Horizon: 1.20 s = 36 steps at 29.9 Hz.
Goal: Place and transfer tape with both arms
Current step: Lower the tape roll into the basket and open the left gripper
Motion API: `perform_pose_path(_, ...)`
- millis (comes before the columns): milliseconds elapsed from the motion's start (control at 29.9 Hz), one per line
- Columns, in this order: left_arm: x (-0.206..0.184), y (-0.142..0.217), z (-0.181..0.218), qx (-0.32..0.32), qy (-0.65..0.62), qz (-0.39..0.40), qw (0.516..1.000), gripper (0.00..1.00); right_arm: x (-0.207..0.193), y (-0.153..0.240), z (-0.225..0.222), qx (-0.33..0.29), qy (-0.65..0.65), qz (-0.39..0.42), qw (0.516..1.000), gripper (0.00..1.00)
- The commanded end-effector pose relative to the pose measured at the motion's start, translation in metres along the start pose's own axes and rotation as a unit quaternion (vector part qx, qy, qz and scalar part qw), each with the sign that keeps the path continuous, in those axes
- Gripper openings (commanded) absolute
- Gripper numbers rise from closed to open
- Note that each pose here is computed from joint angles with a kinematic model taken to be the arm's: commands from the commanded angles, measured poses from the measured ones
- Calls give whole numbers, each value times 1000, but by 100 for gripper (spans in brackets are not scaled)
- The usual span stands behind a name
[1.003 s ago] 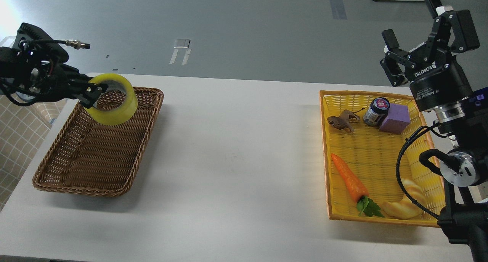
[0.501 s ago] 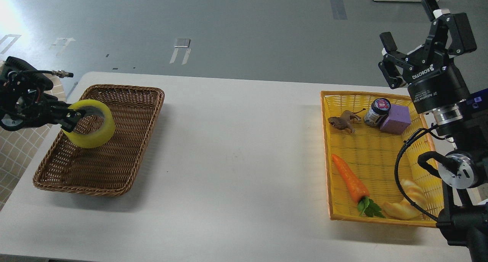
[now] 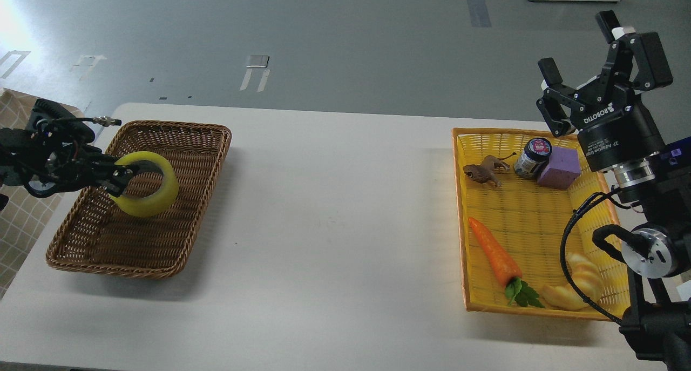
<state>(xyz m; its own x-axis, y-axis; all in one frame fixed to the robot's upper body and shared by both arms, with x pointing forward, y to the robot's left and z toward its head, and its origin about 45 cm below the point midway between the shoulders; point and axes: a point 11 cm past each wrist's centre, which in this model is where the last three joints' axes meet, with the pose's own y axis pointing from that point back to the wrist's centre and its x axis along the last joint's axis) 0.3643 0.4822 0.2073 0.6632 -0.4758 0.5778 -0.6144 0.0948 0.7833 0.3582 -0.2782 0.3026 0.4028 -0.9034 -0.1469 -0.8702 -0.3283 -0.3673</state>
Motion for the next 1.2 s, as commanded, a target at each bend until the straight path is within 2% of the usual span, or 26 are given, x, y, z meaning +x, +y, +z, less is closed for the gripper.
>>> perform_pose_path(0,-3,-2,-4,0,7,1,1000,11,1,2,1,-2,-1,2,1000,100)
perform_pose_path(201,-6,-2,-6,-3,14,1,1000,25,-1,2,0,-1,-1,0,1000,100)
perform_pose_path(267,-7,-2,-6,-2,14,-2,1000,37,-2,2,1,-2,-1,-1,1000,100)
perform_pose_path(401,-7,-2,-6,-3,18,0,1000,46,-2,2,1,-2,-1,-2,1000,100)
perform_pose_path(434,-7,-2,-7,-2,19,0,1000,53,-2,1,1,-2,-1,-2,1000,100)
perform_pose_path(501,-6,-2,-7,-2,21,2,1000,61,-2,1,1,-1,-1,-2,1000,100)
perform_pose_path(668,-3,-8,-6,-5,45,13,999,72,-2,1,1,-2,-1,-2,1000,100)
perform_pose_path(869,24,-7,-2,-24,103,88,991,97,-1,1,2,-3,-1,-1,1000,100)
perform_pose_path(969,43,-3,-2,-38,142,121,982,98,-1,2,2,-4,-1,-1,1000,100)
perform_pose_path(1103,87,9,-7,-48,160,179,970,98,-3,1,0,-1,0,-4,1000,100)
perform_pose_path(1170,110,5,8,-81,189,213,955,98,-3,-2,-2,1,1,-6,1000,100)
